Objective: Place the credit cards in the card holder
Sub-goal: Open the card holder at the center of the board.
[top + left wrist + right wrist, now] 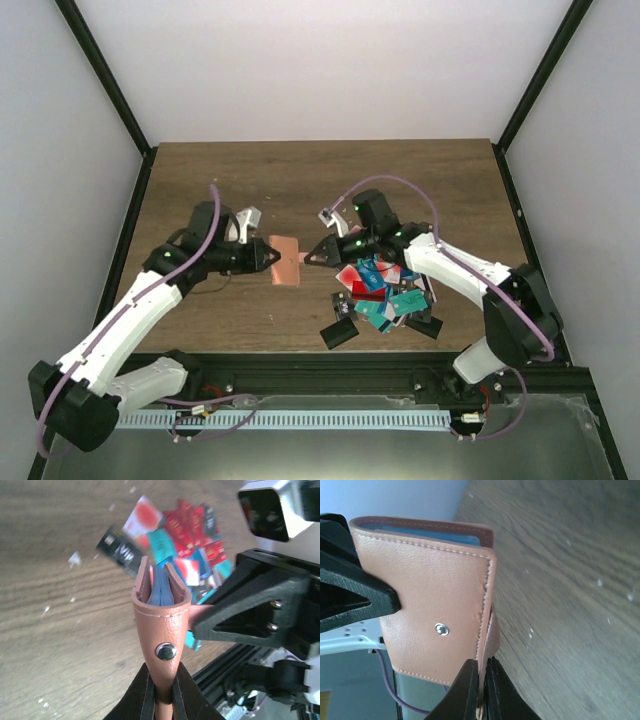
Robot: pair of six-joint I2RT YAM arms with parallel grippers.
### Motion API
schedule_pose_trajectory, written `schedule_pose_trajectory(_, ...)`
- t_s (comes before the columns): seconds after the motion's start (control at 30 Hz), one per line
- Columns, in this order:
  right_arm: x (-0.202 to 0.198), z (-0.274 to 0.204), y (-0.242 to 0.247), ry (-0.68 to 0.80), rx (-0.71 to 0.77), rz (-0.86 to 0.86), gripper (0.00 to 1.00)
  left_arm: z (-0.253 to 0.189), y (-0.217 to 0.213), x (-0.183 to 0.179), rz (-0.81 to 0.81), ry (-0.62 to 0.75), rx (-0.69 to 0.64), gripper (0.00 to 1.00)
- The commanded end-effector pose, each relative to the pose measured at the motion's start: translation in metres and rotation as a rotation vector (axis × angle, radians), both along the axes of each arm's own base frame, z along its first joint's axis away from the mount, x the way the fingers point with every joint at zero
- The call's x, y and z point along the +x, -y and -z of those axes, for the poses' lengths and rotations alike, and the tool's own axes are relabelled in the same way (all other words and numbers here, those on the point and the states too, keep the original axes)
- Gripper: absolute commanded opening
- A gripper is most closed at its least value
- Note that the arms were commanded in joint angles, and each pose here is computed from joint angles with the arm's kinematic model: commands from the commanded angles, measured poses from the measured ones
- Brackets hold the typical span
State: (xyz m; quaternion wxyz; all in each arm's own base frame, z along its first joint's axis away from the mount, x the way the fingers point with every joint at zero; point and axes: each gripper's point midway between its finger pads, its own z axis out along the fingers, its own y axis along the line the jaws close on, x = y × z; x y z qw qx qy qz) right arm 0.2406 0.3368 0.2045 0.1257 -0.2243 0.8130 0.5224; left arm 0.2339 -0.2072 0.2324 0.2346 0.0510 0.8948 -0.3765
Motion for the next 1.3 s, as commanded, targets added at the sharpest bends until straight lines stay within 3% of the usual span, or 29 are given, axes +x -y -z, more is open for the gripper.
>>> schedule_pose_trajectory(0.0,-0.013,0.049,0.000,-0.127,-0.098,0.010,0.01,0.063,-0.009,-0.004,-0.050,-0.137,0.084,0.04)
schedule_pose_trajectory(0.17,-0.015,0.084,0.000,-0.213,-0.141,0.017,0.01,0.108,-0.016,-0.008,-0.074,-0.214,0.141,0.05)
schedule_pose_trajectory(0.27,-0.017,0.094,-0.001,-0.244,-0.149,0.011,0.01,0.130,-0.023,-0.011,-0.079,-0.253,0.198,0.14)
schedule_pose_trajectory(0.43,-0.021,0.107,0.000,-0.291,-0.168,0.011,0.01,0.143,-0.042,-0.012,-0.130,-0.273,0.312,0.52)
schedule_pose_trajectory(0.53,-0.025,0.113,0.002,-0.315,-0.177,0.009,0.01,0.134,-0.046,-0.011,-0.143,-0.245,0.326,0.63)
schedule_pose_trajectory(0.9,-0.029,0.108,0.002,-0.311,-0.163,-0.016,0.01,0.118,0.006,-0.024,0.039,-0.163,0.163,0.70)
schedule_pose_trajectory(1.27,-0.029,0.105,0.005,-0.299,-0.167,0.001,0.01,0.146,0.031,-0.026,0.147,-0.159,0.234,0.71)
